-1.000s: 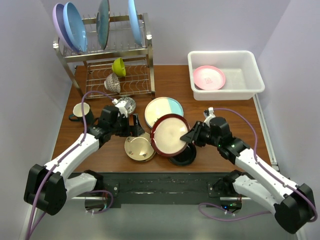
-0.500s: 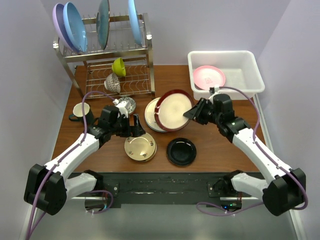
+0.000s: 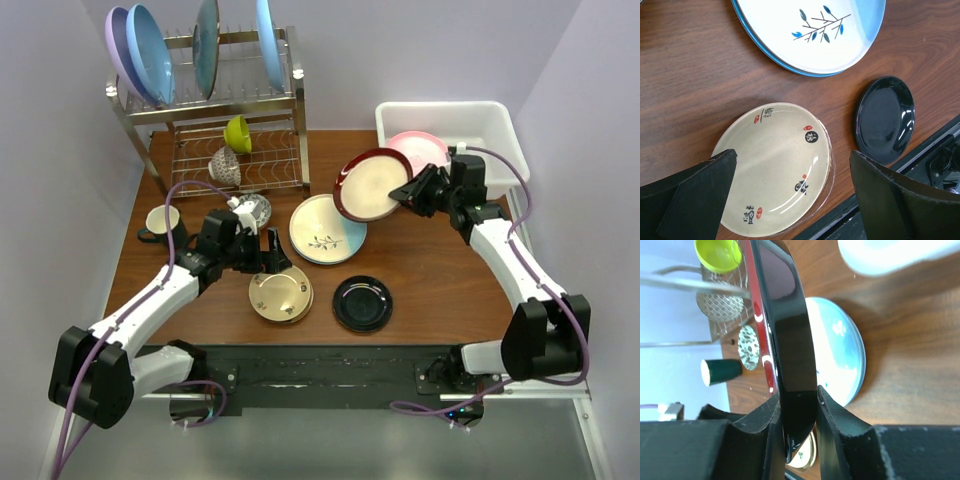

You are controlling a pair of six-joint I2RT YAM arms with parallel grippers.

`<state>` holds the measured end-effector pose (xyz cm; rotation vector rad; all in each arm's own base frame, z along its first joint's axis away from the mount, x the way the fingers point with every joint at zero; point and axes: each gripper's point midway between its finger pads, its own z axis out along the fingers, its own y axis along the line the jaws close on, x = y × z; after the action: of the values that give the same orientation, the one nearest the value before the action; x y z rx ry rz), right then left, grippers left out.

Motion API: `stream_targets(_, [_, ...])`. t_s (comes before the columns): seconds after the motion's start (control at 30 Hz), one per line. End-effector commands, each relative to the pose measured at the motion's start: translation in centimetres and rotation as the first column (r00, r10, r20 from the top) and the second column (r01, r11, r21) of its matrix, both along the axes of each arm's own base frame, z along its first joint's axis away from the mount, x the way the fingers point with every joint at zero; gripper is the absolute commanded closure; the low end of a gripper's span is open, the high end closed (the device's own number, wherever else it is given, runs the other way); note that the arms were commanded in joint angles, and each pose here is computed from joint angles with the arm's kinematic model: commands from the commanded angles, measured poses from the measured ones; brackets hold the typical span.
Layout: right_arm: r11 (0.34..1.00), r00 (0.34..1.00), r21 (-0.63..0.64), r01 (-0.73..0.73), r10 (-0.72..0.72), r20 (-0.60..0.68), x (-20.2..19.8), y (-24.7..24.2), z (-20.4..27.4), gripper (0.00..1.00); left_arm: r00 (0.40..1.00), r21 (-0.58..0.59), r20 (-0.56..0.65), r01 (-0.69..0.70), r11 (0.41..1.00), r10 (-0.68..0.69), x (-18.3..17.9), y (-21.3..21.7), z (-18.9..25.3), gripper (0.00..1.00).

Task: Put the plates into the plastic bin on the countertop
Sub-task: Place the plate in the plastic bin.

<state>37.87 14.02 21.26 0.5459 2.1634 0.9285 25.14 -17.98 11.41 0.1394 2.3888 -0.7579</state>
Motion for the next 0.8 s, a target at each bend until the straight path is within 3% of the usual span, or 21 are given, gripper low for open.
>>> stream_targets(0.0, [0.993, 0.959, 0.105, -0.052, 0.020, 0.284, 3.4, 0.0, 9.2, 1.00, 0.998, -0.021, 0.056, 0.032, 0.999, -0.031, 0.9, -0.7, 1.7, 0.00])
stream_targets(0.53, [0.976, 0.942, 0.191, 0.103, -0.157, 0.296, 10.8, -7.4, 10.5, 1.00, 0.998, -0.013, 0.040, 0.056, 0.998, -0.056, 0.8, -0.9, 1.4, 0.00])
stream_targets(0.77, [0.971, 0.937, 0.149, 0.186, -0.221, 0.270, 12.7, -9.5, 9.1, 1.00, 0.996, -0.021, 0.033, 0.078, 0.997, -0.077, 0.7, -1.3, 1.5, 0.00])
